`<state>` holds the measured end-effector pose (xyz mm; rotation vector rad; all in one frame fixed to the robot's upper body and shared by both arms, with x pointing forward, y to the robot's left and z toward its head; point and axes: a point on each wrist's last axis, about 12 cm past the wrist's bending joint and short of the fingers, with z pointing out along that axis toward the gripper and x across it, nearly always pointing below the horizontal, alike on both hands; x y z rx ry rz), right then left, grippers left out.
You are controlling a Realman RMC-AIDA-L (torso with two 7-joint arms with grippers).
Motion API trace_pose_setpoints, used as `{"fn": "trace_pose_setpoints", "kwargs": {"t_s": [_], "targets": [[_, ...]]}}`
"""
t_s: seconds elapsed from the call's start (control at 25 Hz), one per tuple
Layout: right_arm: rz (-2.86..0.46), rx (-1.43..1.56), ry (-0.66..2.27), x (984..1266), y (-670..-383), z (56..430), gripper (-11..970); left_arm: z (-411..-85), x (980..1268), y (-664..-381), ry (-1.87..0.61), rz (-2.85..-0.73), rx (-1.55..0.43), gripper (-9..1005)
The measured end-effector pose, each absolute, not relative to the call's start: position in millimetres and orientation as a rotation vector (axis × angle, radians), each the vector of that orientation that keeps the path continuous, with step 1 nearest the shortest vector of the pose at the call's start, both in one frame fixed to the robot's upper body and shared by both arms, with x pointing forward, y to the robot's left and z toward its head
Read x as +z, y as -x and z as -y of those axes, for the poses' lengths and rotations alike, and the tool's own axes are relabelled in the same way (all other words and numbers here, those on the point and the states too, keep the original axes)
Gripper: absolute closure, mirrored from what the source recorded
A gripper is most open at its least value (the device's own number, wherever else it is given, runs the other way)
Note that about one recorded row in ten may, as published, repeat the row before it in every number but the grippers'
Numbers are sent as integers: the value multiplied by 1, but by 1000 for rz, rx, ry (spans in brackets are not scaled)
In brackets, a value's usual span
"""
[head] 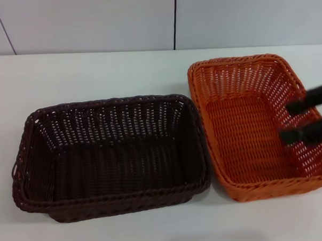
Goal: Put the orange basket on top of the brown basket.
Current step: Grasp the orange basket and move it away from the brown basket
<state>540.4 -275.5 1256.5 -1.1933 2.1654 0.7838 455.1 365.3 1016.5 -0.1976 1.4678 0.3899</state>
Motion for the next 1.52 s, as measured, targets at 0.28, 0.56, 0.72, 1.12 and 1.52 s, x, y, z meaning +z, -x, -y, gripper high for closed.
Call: {"fn": "trace_pose_setpoints", "kwargs": {"t_s": [0.28, 0.56, 0.72, 1.12, 1.52], "targets": [[-2294, 732, 1352, 1244, -541, 271, 206, -362, 1014, -456, 194, -1485, 374, 200], [-2335, 646, 1451, 1235, -545, 256, 206, -358, 1012, -456, 209, -1494, 358, 200], [-2360, 592, 1489, 1223, -552, 244, 207, -356, 1010, -453, 218, -1498, 353, 200], [-2434, 485, 1567, 1190, -561, 215, 207, -357, 1010, -452, 215, -1500, 355, 200], [-2452, 423, 1595, 1175, -562, 201, 224, -360, 1010, -453, 210, -1508, 363, 201]]}}
